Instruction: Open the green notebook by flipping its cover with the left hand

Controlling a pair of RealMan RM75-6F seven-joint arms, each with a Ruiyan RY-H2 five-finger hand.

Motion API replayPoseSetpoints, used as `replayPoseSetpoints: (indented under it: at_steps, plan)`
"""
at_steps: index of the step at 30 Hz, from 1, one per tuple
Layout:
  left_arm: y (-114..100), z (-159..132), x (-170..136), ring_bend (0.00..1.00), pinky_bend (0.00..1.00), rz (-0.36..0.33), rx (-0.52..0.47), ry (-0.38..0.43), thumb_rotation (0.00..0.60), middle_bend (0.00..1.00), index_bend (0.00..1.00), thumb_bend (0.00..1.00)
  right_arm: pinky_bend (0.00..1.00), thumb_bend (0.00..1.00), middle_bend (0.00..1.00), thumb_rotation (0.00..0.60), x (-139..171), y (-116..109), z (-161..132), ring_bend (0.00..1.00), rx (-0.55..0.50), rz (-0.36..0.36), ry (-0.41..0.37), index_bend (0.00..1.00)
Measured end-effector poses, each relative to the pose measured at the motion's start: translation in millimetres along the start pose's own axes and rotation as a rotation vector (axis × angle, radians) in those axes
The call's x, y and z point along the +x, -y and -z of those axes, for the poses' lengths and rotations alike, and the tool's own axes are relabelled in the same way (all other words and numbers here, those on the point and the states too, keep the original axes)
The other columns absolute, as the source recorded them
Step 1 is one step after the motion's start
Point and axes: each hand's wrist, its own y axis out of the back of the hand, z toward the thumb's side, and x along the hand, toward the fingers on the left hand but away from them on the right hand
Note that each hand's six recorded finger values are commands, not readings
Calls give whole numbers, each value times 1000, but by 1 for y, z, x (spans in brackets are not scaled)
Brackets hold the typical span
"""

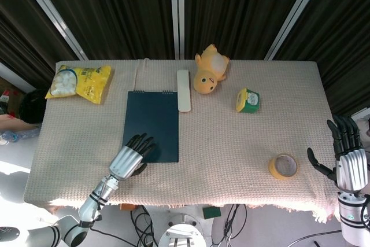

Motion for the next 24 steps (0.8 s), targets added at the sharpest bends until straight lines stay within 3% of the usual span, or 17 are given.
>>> replayPoseSetpoints:
  at_steps: [24]
  plan:
    - [9, 4, 5, 52, 165, 26, -6, -7, 592, 132, 223, 308, 0, 343, 0, 600, -1, 7, 1, 0, 5, -20, 3, 0]
